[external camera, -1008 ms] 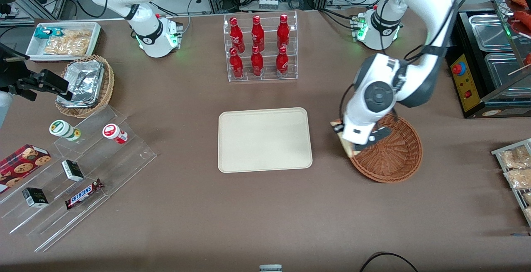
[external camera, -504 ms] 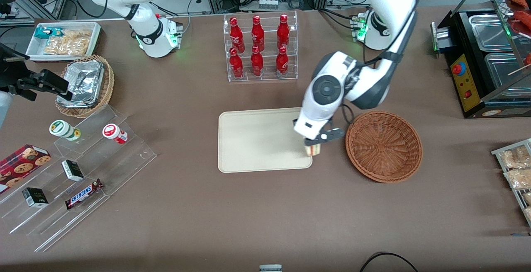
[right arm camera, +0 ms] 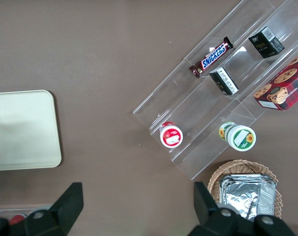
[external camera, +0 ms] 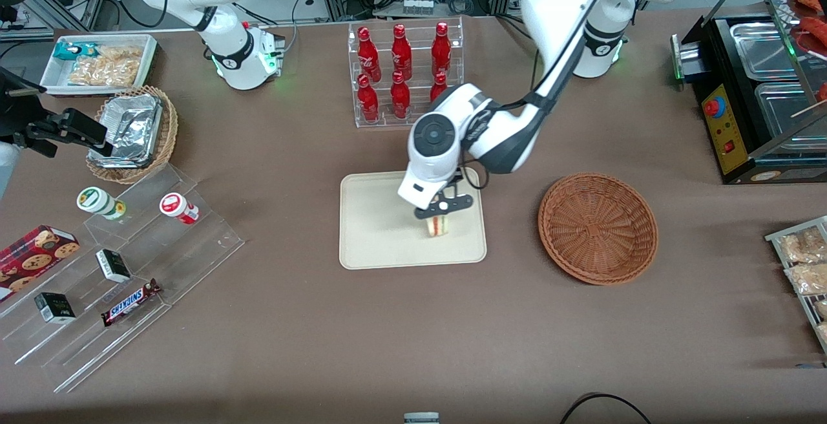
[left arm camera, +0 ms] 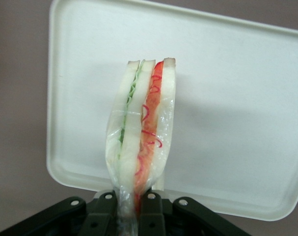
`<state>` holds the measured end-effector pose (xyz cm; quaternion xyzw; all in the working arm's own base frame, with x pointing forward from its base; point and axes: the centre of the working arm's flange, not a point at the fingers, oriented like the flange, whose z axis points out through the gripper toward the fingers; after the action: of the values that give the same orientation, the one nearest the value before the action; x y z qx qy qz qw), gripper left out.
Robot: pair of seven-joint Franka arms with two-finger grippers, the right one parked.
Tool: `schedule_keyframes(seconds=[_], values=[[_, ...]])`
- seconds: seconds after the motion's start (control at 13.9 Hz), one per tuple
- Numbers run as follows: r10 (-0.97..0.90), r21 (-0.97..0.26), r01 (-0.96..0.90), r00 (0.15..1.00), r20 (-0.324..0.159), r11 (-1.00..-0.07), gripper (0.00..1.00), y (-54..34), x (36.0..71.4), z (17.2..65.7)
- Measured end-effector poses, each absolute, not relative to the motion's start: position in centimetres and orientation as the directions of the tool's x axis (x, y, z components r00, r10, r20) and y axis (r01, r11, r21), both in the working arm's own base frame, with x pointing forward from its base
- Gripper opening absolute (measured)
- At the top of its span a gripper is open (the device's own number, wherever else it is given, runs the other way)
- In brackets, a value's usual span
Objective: Place sandwich from basket to tray
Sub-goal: 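Lower the sandwich onto the tray and open the left gripper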
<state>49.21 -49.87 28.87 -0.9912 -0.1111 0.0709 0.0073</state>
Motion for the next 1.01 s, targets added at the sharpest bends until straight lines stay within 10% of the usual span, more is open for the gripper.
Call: schedule_keyframes(seconds=[1.01], values=[[0.214, 0.000, 0.216, 0.970, -0.115, -0.976, 0.21, -53.2, 49.3, 24.5]])
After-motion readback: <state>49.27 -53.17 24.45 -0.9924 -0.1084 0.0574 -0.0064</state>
